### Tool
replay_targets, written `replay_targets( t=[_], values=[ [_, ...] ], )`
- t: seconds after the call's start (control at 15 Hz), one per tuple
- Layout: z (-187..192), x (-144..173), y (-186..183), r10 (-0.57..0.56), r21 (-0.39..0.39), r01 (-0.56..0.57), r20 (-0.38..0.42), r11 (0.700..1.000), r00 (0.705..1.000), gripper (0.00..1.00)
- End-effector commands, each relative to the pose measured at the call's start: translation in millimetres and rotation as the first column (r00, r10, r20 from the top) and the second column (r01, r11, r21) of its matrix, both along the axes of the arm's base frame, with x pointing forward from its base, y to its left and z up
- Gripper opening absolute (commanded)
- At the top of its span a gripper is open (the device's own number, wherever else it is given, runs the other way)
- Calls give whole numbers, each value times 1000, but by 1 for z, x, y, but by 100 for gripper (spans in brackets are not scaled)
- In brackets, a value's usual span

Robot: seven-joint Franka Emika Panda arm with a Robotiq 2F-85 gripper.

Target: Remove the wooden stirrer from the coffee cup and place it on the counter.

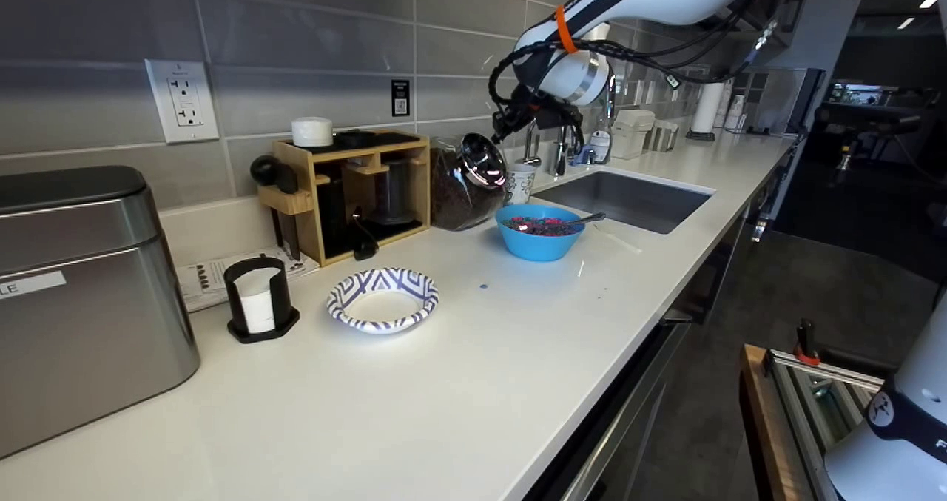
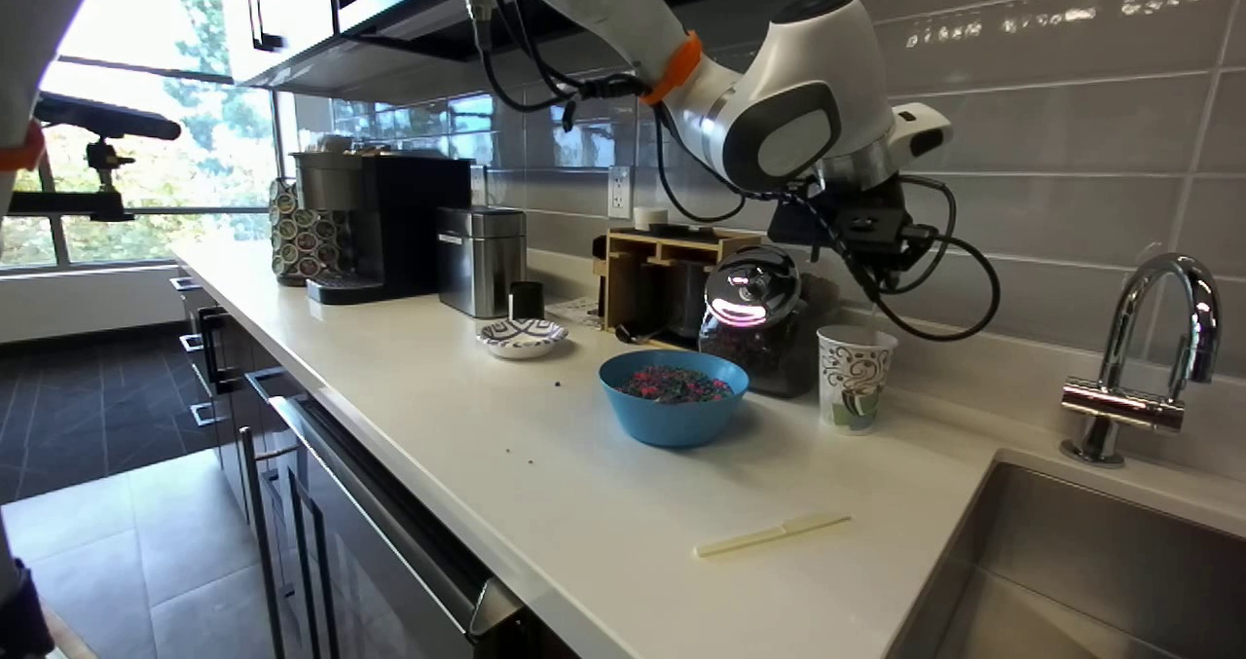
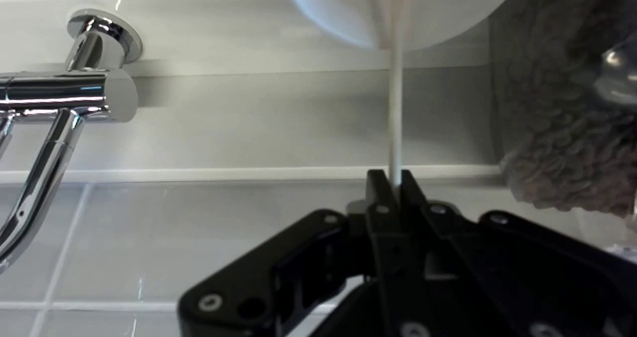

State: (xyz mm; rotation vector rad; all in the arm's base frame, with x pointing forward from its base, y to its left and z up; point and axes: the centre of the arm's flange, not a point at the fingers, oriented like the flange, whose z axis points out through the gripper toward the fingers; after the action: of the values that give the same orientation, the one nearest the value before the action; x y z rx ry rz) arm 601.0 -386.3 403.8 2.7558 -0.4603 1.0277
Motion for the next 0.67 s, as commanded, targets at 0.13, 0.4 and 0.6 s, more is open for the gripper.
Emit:
replay_targets(
  t=[0.13, 0.4, 0.6],
  values=[
    [24, -16, 0, 4, -27, -2, 68, 1000, 998, 1],
    [50, -24, 3, -40, -14, 42, 116, 999, 992, 1],
    [75, -35, 7, -57, -5, 59, 158, 998, 986, 1]
  ],
)
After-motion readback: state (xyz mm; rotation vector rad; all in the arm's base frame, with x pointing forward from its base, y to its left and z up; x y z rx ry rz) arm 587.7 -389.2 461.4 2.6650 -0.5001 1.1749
